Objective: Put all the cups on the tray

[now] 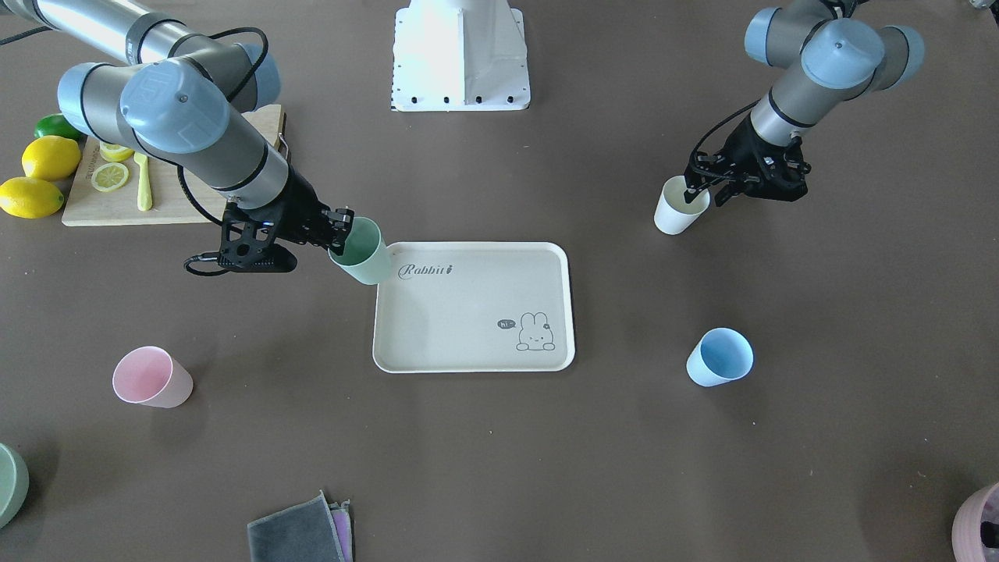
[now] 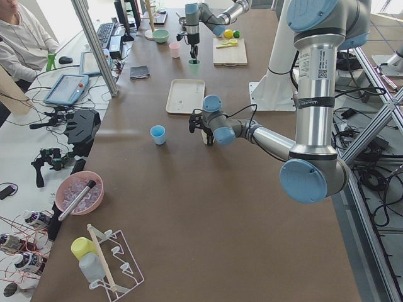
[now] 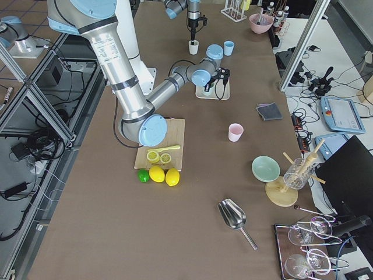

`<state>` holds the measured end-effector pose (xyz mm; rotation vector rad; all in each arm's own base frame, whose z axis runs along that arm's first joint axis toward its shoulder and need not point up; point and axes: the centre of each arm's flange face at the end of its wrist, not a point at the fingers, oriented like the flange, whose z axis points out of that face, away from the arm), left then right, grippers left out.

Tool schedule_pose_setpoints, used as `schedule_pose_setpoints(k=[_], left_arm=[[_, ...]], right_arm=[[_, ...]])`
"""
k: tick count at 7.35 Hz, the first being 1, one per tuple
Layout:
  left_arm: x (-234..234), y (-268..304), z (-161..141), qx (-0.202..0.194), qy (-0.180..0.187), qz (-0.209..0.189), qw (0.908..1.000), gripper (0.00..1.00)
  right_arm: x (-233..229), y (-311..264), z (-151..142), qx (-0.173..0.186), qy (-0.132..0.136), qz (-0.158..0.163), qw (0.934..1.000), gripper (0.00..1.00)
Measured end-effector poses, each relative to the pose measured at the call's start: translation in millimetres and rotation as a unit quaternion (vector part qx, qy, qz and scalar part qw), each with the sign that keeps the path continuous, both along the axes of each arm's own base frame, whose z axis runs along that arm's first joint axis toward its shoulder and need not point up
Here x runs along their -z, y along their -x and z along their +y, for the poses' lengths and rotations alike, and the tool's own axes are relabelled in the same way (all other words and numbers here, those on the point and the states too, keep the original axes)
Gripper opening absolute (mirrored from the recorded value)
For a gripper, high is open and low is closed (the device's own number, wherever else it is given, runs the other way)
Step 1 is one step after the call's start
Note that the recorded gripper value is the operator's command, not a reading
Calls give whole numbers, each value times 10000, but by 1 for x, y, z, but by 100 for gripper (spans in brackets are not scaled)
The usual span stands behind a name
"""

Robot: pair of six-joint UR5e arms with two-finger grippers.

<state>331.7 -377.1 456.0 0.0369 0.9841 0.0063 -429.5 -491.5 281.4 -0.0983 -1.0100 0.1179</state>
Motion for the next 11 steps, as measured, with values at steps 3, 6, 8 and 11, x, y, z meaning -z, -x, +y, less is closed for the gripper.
schedule_pose_setpoints(k=[3,6,8,11], left_arm=[[78,-41,-34,31,-7,64,10000,0],[179,-120,-82,355,120,-170,9992,0],[202,-155,-99,439,136,-225,9987,0],[213,-173,-108,539,296,-235,9978,98]], right_arm=[[6,27,-7,-6,-34,94,9999,0],[16,54,5,134,-68,90,9998,80],[17,62,9,168,-64,106,9998,100],[22,24,-17,24,6,-20,10000,100]])
